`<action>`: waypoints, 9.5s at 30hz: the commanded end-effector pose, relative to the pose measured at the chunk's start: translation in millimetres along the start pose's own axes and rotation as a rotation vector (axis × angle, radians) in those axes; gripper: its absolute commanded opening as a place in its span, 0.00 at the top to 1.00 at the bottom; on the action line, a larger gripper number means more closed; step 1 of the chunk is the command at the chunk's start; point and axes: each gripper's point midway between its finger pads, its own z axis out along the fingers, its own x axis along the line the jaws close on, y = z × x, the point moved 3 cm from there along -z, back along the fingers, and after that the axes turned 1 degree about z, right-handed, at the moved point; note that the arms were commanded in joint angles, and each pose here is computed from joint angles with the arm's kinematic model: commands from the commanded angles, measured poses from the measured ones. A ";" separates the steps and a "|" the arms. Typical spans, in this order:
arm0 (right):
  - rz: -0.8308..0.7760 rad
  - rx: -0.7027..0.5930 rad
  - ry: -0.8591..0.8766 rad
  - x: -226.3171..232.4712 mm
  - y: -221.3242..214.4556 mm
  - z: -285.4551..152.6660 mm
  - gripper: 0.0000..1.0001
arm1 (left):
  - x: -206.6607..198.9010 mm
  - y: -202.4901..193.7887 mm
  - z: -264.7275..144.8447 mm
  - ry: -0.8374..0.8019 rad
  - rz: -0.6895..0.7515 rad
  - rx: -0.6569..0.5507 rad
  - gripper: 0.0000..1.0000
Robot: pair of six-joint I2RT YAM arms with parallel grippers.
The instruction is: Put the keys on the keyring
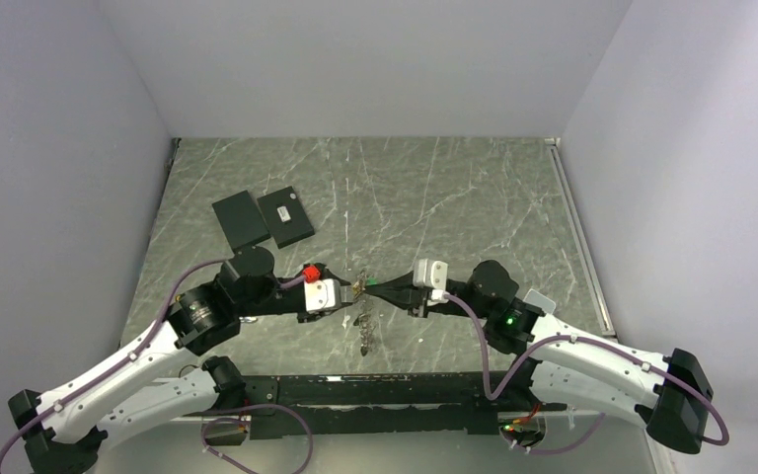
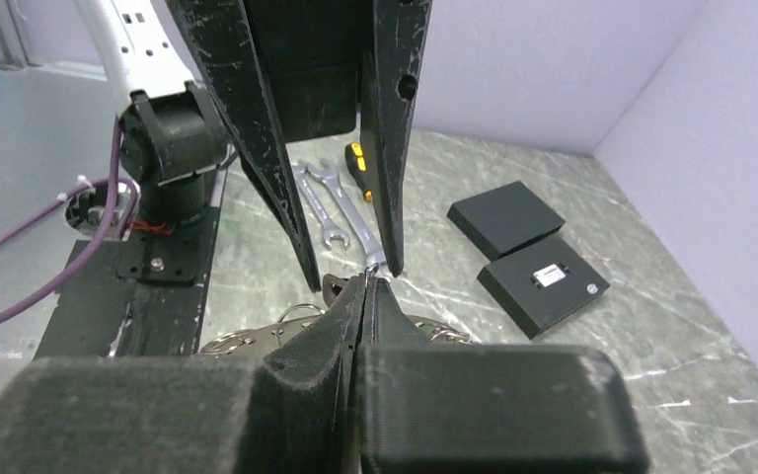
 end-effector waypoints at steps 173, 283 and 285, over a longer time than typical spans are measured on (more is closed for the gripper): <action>0.031 0.242 0.036 -10.2 -15.8 13.4 0.73 | 22.4 20.4 14.9 -0.089 0.101 0.118 1.00; -0.268 -0.841 -0.203 -33.9 148.3 -6.0 1.00 | 1.5 70.3 24.3 -0.087 -0.104 -0.355 1.00; -0.267 -0.840 -0.200 -33.2 147.8 -6.1 1.00 | 1.3 71.4 24.6 -0.092 -0.104 -0.354 1.00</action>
